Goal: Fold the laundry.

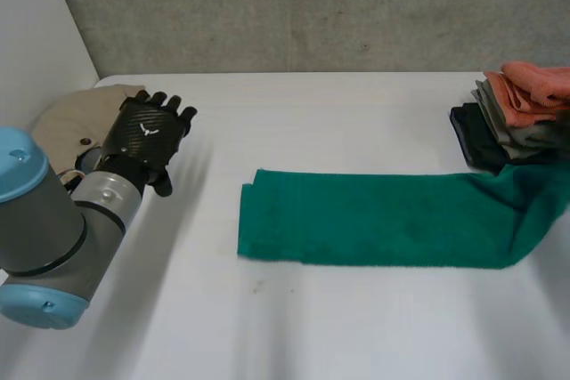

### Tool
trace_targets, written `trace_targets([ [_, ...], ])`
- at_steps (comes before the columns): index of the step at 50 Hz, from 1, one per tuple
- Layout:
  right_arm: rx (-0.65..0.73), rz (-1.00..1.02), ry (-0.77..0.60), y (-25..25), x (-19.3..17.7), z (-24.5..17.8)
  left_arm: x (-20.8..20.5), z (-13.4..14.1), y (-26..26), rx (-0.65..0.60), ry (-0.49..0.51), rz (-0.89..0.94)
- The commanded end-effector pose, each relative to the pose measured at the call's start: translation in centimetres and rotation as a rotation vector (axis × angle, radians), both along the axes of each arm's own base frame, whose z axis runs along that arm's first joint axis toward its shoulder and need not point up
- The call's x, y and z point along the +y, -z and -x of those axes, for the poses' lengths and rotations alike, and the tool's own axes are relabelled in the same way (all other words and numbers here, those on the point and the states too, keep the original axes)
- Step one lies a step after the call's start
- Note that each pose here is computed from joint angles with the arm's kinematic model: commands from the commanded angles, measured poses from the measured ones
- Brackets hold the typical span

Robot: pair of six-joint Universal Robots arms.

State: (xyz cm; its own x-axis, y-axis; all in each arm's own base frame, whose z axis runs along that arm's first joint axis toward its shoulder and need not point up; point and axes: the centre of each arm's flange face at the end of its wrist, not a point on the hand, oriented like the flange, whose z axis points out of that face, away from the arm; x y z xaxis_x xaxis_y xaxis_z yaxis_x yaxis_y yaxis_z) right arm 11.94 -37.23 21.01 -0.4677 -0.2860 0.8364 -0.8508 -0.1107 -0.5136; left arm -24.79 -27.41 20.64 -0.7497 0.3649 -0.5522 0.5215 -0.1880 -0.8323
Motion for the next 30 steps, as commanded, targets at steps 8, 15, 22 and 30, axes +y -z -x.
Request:
trace_targets([
  [8,-0.039,0.088,-0.859,3.0,14.6,-24.8,0.9,-0.3,-0.2,0.0,0.0,-0.003],
  [15,-0.005,-0.041,-0.982,9.4,18.8,-28.6,1.2,-0.1,0.2,-0.001,0.011,-0.014],
  [22,-0.043,-0.072,-0.879,8.4,18.5,-28.0,1.2,0.3,0.1,0.003,0.02,-0.009],
  [30,-0.423,-0.211,-0.552,1.9,14.8,-22.5,1.5,1.6,-1.2,0.02,0.06,0.033],
])
